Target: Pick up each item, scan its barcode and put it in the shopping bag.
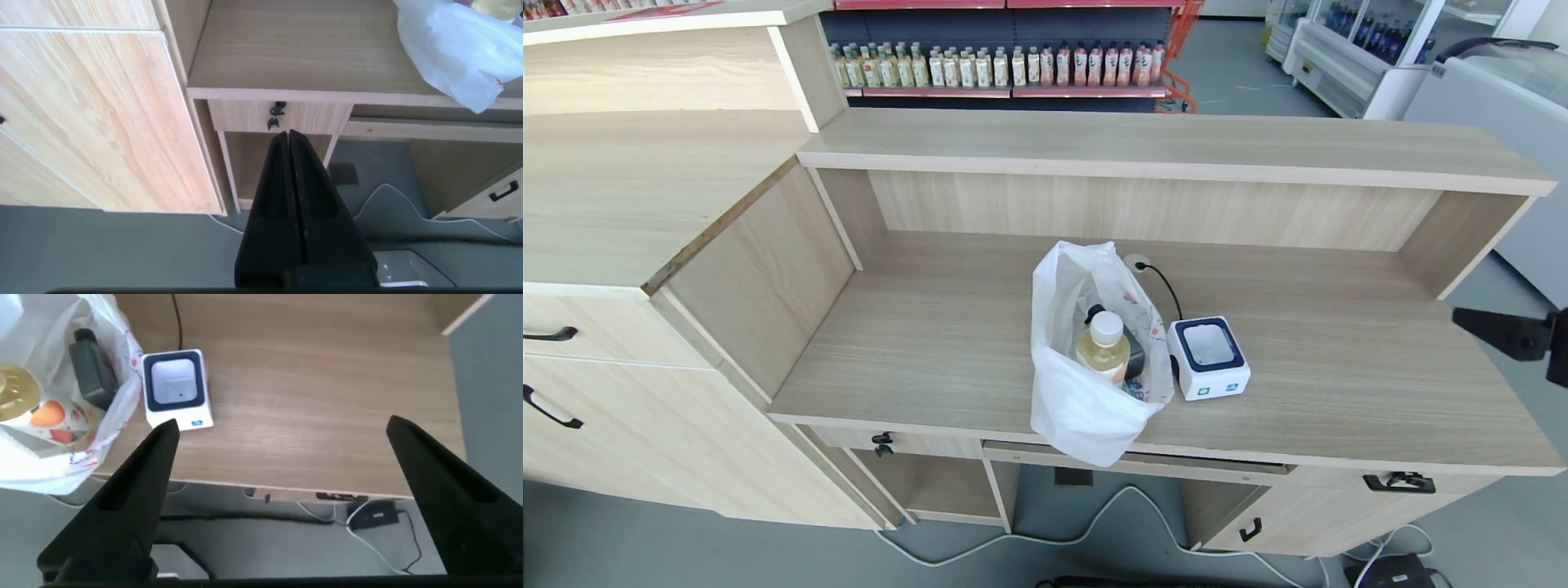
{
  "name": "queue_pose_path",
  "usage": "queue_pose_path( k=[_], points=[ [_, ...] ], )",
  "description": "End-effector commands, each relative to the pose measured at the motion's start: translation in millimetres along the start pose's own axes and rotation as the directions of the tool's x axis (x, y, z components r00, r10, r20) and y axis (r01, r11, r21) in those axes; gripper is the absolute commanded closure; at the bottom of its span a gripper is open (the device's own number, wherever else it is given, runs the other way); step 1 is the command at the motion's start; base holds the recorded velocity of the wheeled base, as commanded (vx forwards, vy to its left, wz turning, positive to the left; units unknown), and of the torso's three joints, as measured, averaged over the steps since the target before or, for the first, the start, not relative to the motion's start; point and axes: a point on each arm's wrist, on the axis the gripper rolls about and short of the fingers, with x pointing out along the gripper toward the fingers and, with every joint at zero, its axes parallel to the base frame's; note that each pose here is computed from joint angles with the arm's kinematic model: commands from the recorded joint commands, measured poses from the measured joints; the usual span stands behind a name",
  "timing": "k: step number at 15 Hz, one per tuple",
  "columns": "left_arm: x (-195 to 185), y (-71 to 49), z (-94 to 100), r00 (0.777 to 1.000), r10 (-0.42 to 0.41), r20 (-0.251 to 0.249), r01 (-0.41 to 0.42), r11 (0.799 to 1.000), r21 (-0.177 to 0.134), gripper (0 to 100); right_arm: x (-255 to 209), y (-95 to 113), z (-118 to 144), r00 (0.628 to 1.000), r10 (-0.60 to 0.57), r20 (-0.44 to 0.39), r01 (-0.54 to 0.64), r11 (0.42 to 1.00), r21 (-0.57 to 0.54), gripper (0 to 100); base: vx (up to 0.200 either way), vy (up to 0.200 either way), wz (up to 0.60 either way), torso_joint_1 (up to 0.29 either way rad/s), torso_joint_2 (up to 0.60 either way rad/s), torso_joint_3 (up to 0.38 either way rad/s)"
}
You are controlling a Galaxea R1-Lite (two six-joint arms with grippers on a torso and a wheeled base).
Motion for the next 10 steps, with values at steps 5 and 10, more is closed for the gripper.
queue_pose_path(
  k=[5, 10],
  points=[
    [0, 0.0, 0.0, 1.000, 0.001, -0.001, -0.001, 1.000, 0.000, 100, -107, 0, -129, 0.981, -0.128, 0.143, 0.122, 0.991, 0.049, 0, 0.000, 0.000, 0.00, 0.000, 0.00, 0.000],
    [0, 0.0, 0.0, 1.000, 0.001, -0.001, -0.001, 1.000, 0.000, 100, -121, 8, -189, 0.966, -0.090, 0.243, 0.080, 0.995, 0.052, 0, 0.000, 0.000, 0.00, 0.000, 0.00, 0.000]
  ],
)
